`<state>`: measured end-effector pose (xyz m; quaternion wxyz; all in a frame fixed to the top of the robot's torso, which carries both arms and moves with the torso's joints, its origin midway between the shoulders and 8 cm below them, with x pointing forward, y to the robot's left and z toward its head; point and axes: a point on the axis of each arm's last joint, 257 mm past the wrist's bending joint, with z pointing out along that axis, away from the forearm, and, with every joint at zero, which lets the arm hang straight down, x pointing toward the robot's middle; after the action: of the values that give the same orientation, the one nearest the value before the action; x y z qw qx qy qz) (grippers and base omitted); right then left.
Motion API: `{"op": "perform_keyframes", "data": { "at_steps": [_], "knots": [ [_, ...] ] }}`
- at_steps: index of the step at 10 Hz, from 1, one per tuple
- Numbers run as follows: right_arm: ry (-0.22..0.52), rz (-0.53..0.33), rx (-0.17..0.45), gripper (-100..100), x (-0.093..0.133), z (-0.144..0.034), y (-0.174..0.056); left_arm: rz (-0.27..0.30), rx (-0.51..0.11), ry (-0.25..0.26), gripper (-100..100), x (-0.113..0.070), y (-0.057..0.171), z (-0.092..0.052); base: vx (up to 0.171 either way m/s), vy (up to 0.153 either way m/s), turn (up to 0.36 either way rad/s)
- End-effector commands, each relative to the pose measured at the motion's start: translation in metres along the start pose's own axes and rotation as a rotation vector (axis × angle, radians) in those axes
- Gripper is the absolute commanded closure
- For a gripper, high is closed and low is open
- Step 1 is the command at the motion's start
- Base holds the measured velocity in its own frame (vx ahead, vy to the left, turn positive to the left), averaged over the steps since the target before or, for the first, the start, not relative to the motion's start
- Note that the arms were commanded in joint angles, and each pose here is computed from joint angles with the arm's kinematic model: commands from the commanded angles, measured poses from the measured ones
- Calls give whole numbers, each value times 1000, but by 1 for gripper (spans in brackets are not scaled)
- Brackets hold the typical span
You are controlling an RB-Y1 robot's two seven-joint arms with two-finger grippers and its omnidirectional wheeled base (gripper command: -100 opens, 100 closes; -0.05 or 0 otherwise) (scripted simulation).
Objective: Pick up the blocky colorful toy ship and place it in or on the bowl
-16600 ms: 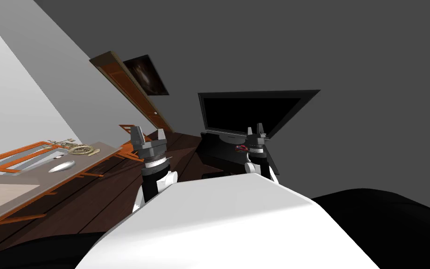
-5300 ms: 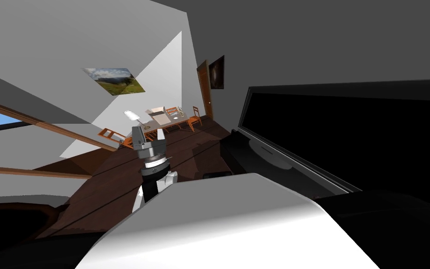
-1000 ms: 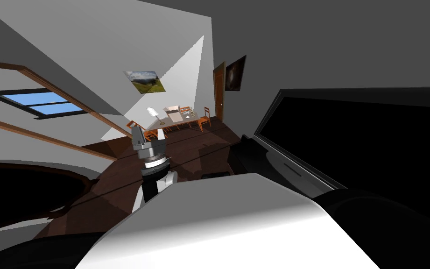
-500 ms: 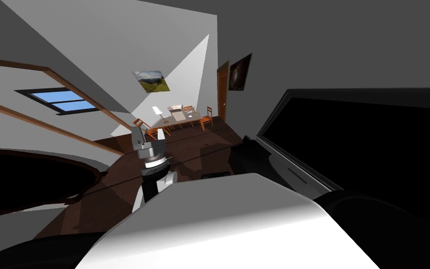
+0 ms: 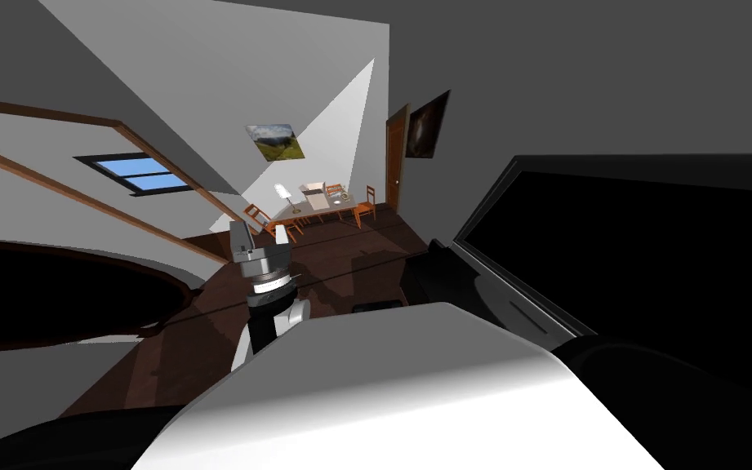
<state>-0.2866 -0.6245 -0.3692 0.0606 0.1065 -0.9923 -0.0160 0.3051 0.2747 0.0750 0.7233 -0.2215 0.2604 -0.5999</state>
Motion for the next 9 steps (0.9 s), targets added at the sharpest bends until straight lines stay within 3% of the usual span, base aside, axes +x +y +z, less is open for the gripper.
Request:
{"op": "perform_keyframes", "data": {
  "at_steps": [1,2,3,8,9],
  "knots": [
    [21,15,2,-100,17,-8,7,0,0,0,0,0,0,0,2,-32,-13],
    [39,22,-3,-100,28,-12,12,0,0,0,0,0,0,0,-1,-10,-22],
    [3,41,10,-100,27,-6,22,0,0,0,0,0,0,0,-4,-42,191],
    [50,102,34,-100,76,-34,45,0,0,0,0,0,0,0,2,-46,101],
    [41,95,35,-100,68,-28,41,0,0,0,0,0,0,0,1,-7,-12]
  ]
}}
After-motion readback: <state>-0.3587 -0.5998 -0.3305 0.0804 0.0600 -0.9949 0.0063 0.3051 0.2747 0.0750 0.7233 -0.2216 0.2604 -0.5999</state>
